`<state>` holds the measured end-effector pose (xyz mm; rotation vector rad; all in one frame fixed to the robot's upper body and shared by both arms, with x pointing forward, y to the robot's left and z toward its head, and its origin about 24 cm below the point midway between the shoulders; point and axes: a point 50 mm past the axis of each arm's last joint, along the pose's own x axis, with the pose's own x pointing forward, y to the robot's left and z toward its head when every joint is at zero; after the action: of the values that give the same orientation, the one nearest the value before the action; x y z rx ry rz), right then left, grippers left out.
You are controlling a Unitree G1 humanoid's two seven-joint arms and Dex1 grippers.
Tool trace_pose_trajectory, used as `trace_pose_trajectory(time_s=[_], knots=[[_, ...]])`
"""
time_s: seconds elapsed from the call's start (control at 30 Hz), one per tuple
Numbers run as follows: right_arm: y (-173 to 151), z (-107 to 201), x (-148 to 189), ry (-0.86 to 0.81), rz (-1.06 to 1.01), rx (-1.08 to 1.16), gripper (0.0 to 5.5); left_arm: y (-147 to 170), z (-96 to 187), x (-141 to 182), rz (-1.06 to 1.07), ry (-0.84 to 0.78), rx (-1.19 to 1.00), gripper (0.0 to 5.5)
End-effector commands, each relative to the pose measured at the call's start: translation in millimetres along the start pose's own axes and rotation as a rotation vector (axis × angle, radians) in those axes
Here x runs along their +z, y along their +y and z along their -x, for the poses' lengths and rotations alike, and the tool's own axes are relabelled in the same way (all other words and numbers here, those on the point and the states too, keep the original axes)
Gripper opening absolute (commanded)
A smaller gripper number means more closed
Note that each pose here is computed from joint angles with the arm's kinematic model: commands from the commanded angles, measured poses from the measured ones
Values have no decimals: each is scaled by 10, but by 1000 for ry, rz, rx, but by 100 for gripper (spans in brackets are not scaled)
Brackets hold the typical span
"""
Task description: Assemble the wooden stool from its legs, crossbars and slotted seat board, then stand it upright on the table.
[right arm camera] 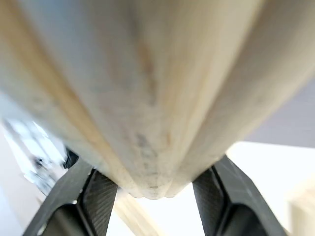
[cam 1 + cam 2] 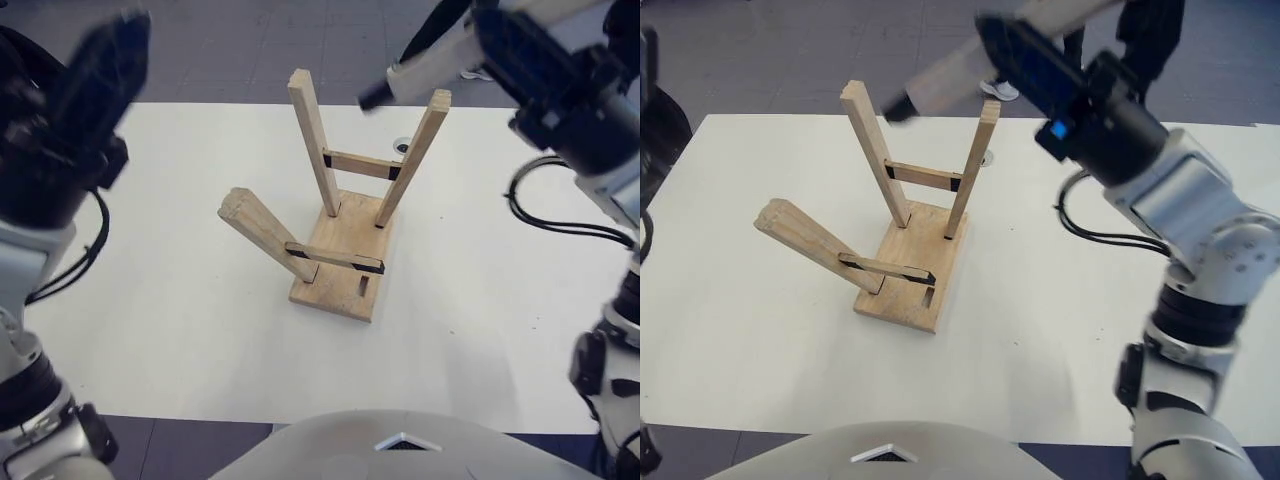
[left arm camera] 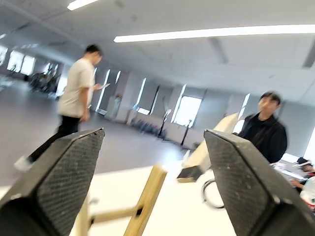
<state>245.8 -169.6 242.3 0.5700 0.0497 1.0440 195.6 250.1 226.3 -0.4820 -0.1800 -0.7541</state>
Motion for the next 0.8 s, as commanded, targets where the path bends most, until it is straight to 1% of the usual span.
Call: trace_pose_trajectory(time_s=[0.03, 0.13, 0.2, 0.3, 0.37, 0.43, 0.53, 0.8], knots=[[-23, 213, -156, 183, 162, -20, 203, 280, 376, -289, -2, 116, 162, 375], [-83, 385, -409, 350, 246, 7, 203, 465, 625, -597, -37, 268, 274, 375], [-123, 443, -583, 417, 261, 37, 203, 476, 612, -750, -77, 338, 288, 375], [-161, 481, -835, 493, 331, 77, 203, 401, 479, -943, -134, 399, 257, 375], [-172, 452, -965, 509, 410, 104, 203, 361, 386, -1024, -175, 414, 242, 375], [-183, 405, -1032, 485, 471, 115, 203, 340, 314, -1079, -195, 415, 232, 375], [-178, 348, -1155, 474, 590, 170, 203, 307, 284, -1203, -208, 439, 224, 375], [-102, 309, -1348, 446, 603, 264, 203, 254, 274, -1311, -193, 451, 202, 375]])
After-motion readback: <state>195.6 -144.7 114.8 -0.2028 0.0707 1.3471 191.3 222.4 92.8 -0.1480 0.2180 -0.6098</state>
